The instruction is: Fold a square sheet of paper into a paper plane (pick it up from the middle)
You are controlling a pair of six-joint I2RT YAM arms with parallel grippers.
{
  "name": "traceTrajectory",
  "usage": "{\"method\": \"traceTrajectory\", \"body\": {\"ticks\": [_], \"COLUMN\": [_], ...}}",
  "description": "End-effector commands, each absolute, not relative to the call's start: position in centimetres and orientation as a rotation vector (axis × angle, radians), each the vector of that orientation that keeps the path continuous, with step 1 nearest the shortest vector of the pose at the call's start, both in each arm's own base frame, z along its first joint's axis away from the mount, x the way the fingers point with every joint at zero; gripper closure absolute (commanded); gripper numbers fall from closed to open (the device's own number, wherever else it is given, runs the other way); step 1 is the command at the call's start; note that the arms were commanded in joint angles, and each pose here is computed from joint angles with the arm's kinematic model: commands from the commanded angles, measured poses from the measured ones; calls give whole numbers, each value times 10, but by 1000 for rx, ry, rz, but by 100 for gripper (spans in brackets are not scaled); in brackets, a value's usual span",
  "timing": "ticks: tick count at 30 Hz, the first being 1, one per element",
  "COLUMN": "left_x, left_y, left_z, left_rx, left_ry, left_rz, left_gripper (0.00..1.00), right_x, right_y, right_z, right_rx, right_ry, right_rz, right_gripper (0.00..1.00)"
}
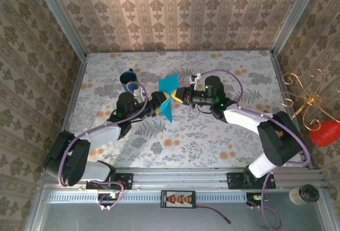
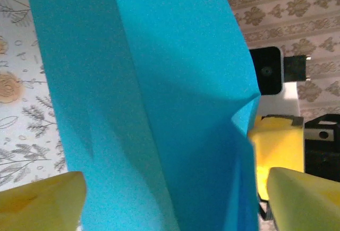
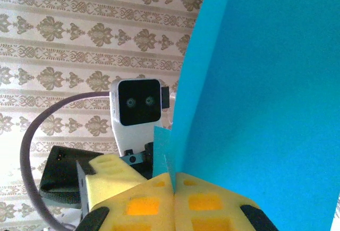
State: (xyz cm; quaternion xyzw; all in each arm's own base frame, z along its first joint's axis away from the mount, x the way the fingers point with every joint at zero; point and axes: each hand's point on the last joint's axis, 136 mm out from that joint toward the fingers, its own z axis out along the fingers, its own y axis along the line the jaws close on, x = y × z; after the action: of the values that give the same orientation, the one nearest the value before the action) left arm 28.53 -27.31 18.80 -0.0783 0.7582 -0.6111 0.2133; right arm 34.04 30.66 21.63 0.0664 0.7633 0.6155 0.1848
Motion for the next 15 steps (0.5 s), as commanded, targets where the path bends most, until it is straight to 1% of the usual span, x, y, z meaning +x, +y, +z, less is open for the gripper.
{"method": "traceTrajectory", "body": {"ticks": [1, 5, 9, 15], "left_x": [287, 289, 284, 283], "left_y": [-276, -271, -272, -272], "left_z": [210, 210, 207, 205], "left_rx": [-162, -176, -147, -127], "left_ry": [1999, 1980, 1999, 2019], "left_rz": [-1770, -1774, -1782, -1761], "left_gripper": [21, 33, 48, 58], "right_x": [337, 338, 339, 340], "right_y": [304, 299, 296, 294], "right_z": [229, 224, 220, 216], "right_rx": [164, 189, 201, 208], "right_ry": [2114, 2122, 2132, 2138], "right_rz": [1772, 1763, 1754, 1743], "right_gripper": [92, 92, 92, 91]}}
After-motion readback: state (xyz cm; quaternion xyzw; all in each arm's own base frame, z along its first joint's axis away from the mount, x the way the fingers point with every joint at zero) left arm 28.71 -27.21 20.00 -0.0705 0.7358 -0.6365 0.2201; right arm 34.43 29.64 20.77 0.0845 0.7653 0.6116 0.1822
